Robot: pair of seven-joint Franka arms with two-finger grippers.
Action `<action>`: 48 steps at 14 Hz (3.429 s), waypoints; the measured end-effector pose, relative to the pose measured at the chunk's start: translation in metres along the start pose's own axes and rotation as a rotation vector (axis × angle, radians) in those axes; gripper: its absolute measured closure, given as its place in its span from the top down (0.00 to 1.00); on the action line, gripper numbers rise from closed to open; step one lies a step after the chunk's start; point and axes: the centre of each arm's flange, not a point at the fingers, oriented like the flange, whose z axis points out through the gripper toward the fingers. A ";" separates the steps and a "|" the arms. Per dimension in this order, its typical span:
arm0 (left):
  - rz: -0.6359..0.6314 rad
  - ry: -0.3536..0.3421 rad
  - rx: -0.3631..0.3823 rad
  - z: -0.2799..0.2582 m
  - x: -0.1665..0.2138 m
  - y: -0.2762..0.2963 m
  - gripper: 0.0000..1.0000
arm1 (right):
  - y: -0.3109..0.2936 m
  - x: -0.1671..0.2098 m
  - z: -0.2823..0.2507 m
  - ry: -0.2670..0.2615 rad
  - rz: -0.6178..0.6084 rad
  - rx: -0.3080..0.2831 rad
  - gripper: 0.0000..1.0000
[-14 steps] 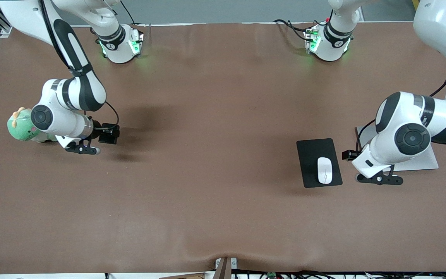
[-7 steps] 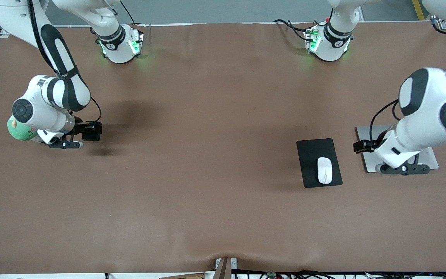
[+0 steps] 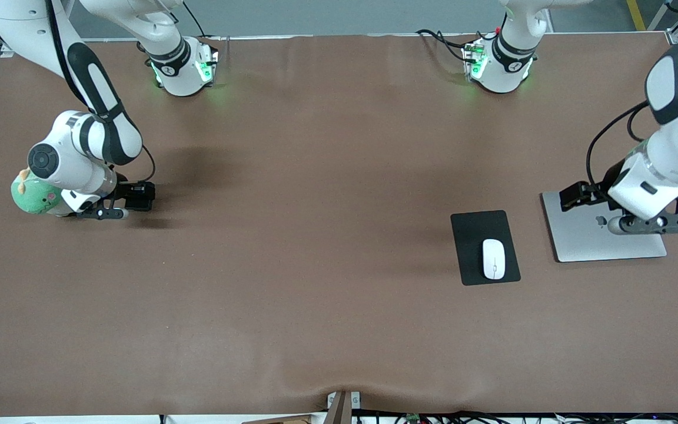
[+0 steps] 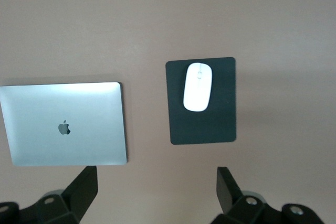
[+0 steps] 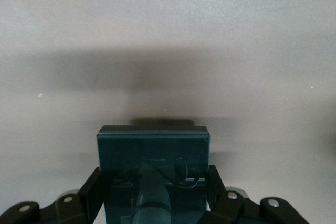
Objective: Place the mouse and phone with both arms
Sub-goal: 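Raise the left gripper away while the right gripper lowers the phone beside the toy, then open the right gripper to release the phone and withdraw the right arm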
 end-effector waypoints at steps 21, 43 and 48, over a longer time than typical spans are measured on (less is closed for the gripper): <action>0.185 -0.016 -0.009 -0.110 -0.079 -0.022 1.00 | -0.008 0.071 -0.067 0.149 -0.039 -0.016 1.00; 0.183 0.030 -0.012 -0.109 -0.063 -0.022 1.00 | -0.089 0.157 -0.387 0.198 -0.243 0.063 1.00; 0.183 0.029 -0.012 -0.109 -0.063 -0.022 1.00 | -0.071 0.103 -0.439 0.142 -0.228 0.102 1.00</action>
